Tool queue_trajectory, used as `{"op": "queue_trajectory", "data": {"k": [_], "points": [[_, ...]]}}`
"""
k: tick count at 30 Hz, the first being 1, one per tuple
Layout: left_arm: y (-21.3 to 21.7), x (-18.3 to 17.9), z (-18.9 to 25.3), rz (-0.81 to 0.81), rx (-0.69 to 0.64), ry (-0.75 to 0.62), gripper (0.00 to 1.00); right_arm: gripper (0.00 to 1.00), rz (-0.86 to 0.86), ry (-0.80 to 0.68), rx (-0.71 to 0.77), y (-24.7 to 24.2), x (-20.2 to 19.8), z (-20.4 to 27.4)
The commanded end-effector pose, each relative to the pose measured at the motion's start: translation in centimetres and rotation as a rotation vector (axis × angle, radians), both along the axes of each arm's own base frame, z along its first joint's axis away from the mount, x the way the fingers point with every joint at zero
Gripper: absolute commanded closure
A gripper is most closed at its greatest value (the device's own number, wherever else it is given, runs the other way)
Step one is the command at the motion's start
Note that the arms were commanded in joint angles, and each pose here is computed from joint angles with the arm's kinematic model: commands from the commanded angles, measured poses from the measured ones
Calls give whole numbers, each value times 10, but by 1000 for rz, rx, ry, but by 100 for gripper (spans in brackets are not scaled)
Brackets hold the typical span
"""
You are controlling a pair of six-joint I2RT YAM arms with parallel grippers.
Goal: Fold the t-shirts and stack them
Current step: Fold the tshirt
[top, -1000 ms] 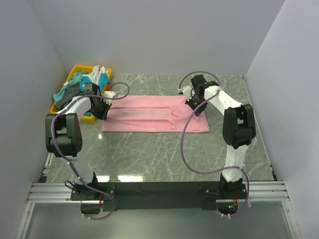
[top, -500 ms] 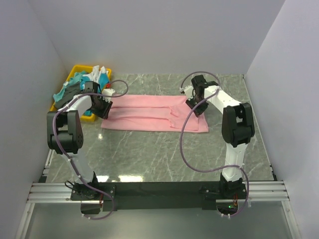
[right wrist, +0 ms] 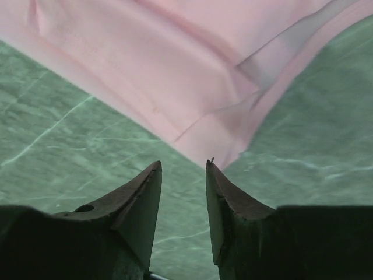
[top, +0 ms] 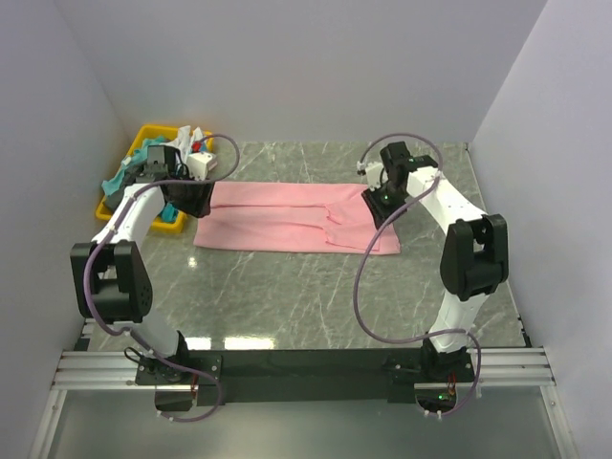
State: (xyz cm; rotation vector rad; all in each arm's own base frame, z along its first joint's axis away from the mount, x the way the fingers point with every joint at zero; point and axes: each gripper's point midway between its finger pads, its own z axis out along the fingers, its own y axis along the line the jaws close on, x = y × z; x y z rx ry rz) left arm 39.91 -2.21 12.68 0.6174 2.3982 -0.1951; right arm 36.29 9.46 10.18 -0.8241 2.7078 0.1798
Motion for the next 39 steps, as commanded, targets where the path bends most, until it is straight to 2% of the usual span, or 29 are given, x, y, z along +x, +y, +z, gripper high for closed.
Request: {"op": "queue_trajectory", "data": {"k": [1, 10, 17, 26, 31, 39], "points": [[-8, -9, 4, 9, -51, 7, 41, 56, -88, 97, 83, 12, -24, -14], [-7, -19, 1, 10, -41, 18, 39, 60, -198, 122, 115, 19, -18, -47], [-7, -17, 2, 12, -42, 16, 39, 57, -250, 181, 104, 19, -18, -73], [-7, -17, -1, 7, -39, 16, 39, 57, -306, 195, 86, 11, -25, -78], [-6, -21, -3, 0, -32, 14, 39, 58, -325, 174, 100, 5, -31, -65], [-8, -23, -7, 1, -41, 23, 39, 62, -364, 171, 121, 5, -29, -57]]}}
